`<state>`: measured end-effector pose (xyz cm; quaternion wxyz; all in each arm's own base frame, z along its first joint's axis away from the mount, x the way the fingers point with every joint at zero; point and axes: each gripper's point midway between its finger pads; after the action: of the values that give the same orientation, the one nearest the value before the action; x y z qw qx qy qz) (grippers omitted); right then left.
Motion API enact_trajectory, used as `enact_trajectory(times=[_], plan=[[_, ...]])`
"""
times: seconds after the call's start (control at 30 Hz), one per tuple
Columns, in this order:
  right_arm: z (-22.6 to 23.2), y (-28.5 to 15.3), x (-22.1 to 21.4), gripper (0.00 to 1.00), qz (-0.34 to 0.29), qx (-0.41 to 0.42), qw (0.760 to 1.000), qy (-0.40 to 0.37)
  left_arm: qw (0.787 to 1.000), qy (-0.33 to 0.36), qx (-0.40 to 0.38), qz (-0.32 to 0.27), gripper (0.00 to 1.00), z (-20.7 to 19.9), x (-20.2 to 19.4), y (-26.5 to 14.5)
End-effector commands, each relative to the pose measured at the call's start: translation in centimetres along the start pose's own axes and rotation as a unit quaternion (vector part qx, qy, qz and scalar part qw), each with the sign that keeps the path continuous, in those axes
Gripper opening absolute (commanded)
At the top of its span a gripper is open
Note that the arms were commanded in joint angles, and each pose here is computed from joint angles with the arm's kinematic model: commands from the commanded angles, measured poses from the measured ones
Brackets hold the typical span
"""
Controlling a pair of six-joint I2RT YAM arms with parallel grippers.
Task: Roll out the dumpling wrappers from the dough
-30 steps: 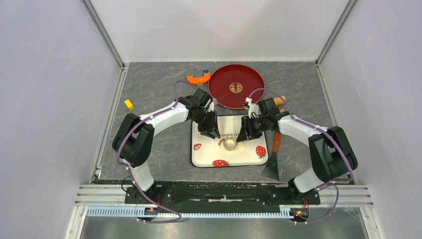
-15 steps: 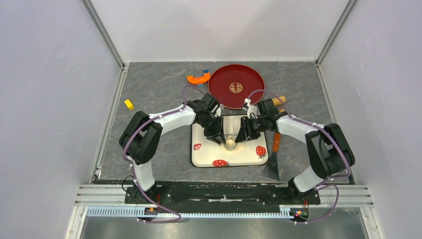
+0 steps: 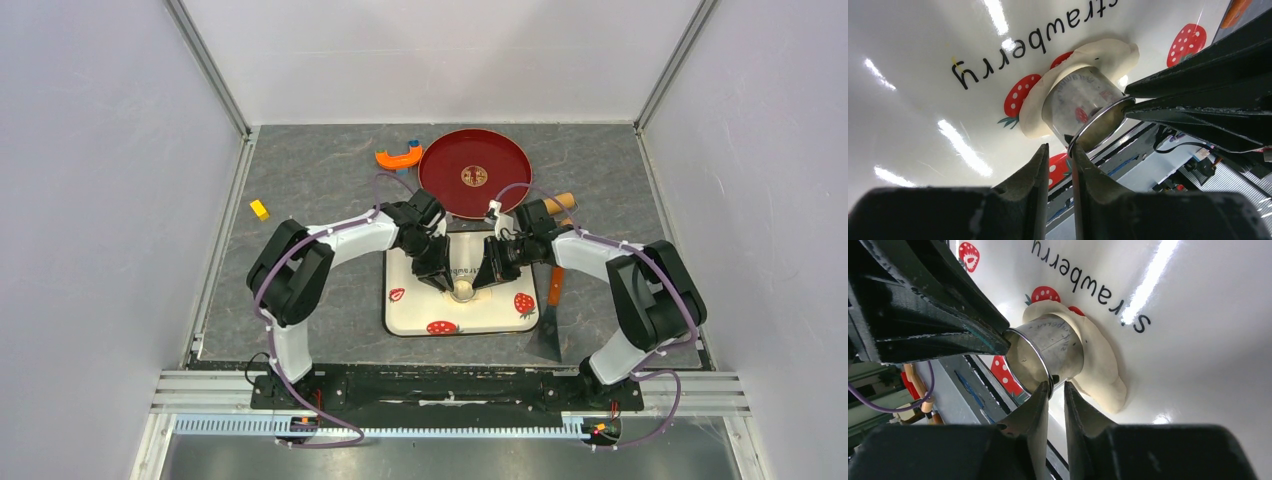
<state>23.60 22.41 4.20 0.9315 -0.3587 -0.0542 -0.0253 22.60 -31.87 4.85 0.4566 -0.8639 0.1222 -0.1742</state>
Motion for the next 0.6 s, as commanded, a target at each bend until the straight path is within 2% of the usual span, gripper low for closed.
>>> enact_trajectory(times=[0.0, 0.13, 0.33, 0.43, 0.57], plan=[[-0.7, 0.5, -0.2, 0.16, 0.005, -0.002, 1.0, -0.003, 1.0, 0.001, 0.007, -0.004, 0.26, 0.0, 0.8, 0.5], [-1.4, 0.8, -0.5, 0.13, 0.01, -0.011, 1.0, 0.0, 1.0, -0.001, 0.012, 0.002, 0.2, 0.4, 0.7, 1.0], [-2.9, 1.1, -1.0, 0.0, 0.021, -0.041, 0.999, 0.001, 1.0, -0.006, 0.022, 0.014, 0.09, 1.2, 0.1, 1.8], [-3.6, 1.2, -1.3, 0.0, 0.026, -0.055, 0.998, -0.002, 0.999, -0.011, 0.029, 0.024, 0.03, 1.7, -0.3, 2.3], [-4.7, 1.3, -1.7, 0.0, 0.031, -0.074, 0.997, -0.002, 0.999, -0.017, 0.038, 0.034, 0.02, 2.3, -0.9, 2.8]])
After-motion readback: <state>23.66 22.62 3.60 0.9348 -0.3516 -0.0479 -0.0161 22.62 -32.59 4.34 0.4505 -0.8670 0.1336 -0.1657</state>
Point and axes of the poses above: each gripper's point midway between its finger pads, its own y axis out along the fingers, its own z axis along the line the jaws close on, x = y × z, and after that the axes turned 15 degrees about y, right-handed
